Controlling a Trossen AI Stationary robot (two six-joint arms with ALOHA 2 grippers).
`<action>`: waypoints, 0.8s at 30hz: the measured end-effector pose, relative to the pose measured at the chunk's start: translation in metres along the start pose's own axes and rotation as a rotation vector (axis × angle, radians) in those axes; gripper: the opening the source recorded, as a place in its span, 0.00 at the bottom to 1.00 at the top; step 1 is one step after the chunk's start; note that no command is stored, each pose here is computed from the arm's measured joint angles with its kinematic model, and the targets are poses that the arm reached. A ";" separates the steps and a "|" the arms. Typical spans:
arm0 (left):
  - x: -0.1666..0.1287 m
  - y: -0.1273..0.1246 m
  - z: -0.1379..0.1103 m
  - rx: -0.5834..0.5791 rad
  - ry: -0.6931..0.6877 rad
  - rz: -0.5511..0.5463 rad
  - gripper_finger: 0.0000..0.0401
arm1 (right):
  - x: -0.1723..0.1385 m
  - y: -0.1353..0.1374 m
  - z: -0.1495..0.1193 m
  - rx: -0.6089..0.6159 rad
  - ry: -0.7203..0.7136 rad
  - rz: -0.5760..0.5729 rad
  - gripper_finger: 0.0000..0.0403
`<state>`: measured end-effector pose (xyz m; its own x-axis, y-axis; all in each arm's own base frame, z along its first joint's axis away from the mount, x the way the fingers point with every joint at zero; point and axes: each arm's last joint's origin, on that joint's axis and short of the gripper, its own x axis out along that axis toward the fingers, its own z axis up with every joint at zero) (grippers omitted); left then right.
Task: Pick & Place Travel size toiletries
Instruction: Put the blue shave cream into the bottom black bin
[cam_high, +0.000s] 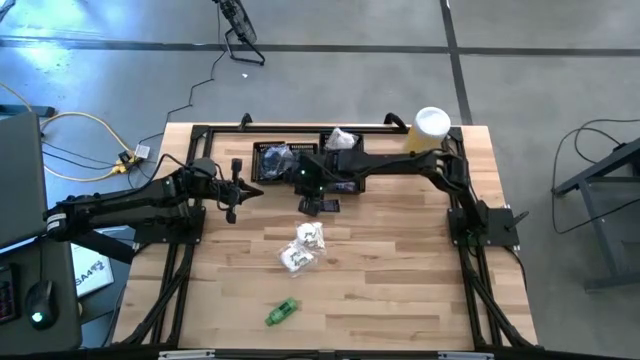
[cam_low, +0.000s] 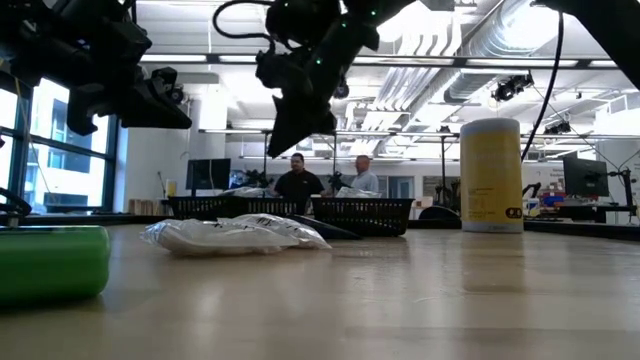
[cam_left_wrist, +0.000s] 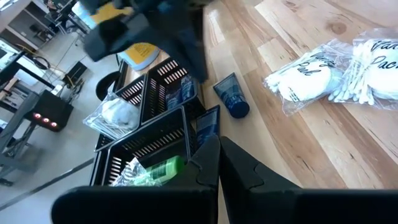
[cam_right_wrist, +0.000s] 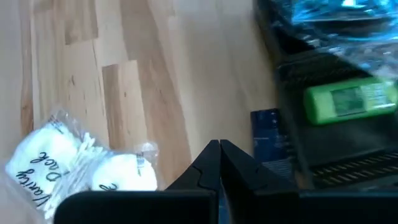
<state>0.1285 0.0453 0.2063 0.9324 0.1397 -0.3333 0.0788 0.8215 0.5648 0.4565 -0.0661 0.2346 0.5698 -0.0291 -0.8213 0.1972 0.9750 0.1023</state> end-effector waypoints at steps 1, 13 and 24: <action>0.000 0.000 0.000 0.001 0.000 0.000 0.00 | 0.003 0.003 -0.003 -0.003 0.002 -0.002 0.01; 0.000 0.000 0.000 0.006 0.000 0.000 0.00 | 0.018 0.027 -0.015 -0.017 -0.027 0.031 0.01; 0.000 0.000 0.000 0.001 0.005 -0.004 0.00 | 0.035 0.047 -0.029 0.021 -0.105 0.052 0.01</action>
<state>0.1283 0.0452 0.2059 0.9302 0.1388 -0.3397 0.0834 0.8215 0.5641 0.4625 -0.0151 0.1940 0.6598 -0.0029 -0.7515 0.1816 0.9710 0.1556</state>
